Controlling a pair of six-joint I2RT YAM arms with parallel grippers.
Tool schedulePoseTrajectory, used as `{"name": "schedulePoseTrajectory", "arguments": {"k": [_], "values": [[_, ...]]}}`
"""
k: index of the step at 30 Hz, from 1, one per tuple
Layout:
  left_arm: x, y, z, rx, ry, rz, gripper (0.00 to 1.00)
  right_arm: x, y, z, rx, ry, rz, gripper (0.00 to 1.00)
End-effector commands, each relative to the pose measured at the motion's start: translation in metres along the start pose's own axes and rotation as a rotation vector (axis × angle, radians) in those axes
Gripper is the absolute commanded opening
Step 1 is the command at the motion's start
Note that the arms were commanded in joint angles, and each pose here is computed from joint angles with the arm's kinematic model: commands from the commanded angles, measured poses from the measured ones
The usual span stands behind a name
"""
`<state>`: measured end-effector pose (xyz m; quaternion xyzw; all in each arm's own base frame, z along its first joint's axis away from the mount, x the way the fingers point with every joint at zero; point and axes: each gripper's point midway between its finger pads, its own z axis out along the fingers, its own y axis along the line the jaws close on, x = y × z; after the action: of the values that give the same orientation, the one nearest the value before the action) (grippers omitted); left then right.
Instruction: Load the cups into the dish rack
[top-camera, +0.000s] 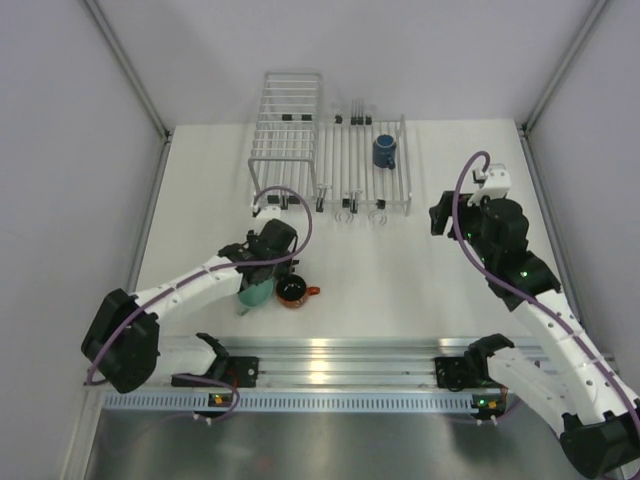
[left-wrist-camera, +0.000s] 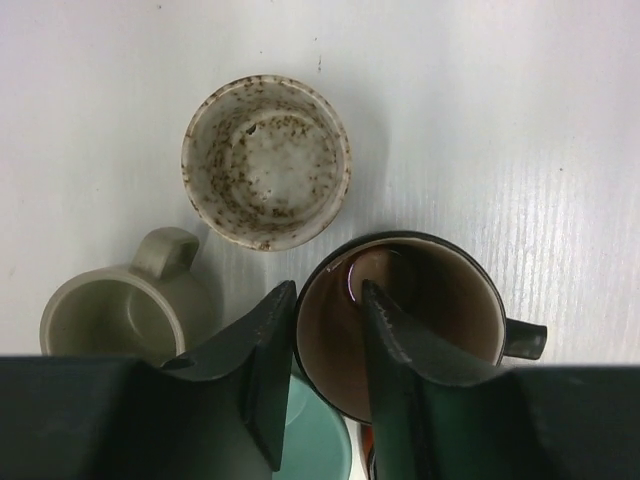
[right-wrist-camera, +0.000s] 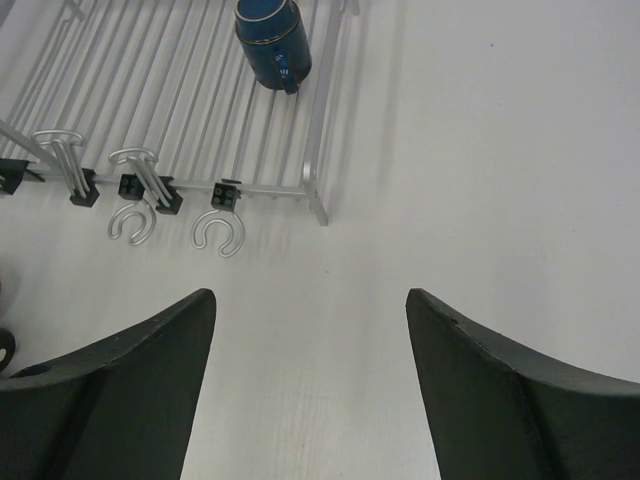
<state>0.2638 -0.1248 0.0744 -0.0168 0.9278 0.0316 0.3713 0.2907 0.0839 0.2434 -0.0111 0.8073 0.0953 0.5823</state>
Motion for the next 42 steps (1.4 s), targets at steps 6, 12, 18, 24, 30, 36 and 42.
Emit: {"name": "schedulePoseTrajectory", "arguments": {"k": [6,12,18,24,30,36,42], "values": [[-0.027,-0.012,-0.003,0.023,-0.050,0.009,0.14,-0.008,-0.003,-0.003,0.012,-0.035,-0.005,0.77],[-0.027,-0.015,-0.003,0.034,-0.044,0.019,0.00,-0.005,-0.004,-0.001,0.015,-0.027,-0.007,0.77],[-0.044,-0.023,-0.020,0.106,-0.086,-0.004,0.00,-0.004,-0.004,0.000,0.014,-0.023,-0.008,0.78],[-0.076,-0.027,-0.056,0.210,-0.195,-0.067,0.00,-0.004,-0.004,-0.001,0.018,-0.020,-0.010,0.77],[-0.105,-0.029,-0.101,0.336,-0.306,-0.128,0.00,-0.010,-0.006,-0.004,0.024,-0.044,-0.004,0.79],[-0.144,-0.045,-0.163,0.577,-0.469,-0.205,0.00,-0.019,0.011,-0.010,-0.075,-0.092,0.012,0.79],[-0.160,-0.082,-0.222,0.934,-0.559,-0.237,0.00,-0.039,0.054,-0.025,-0.320,-0.204,0.095,0.79]]}}
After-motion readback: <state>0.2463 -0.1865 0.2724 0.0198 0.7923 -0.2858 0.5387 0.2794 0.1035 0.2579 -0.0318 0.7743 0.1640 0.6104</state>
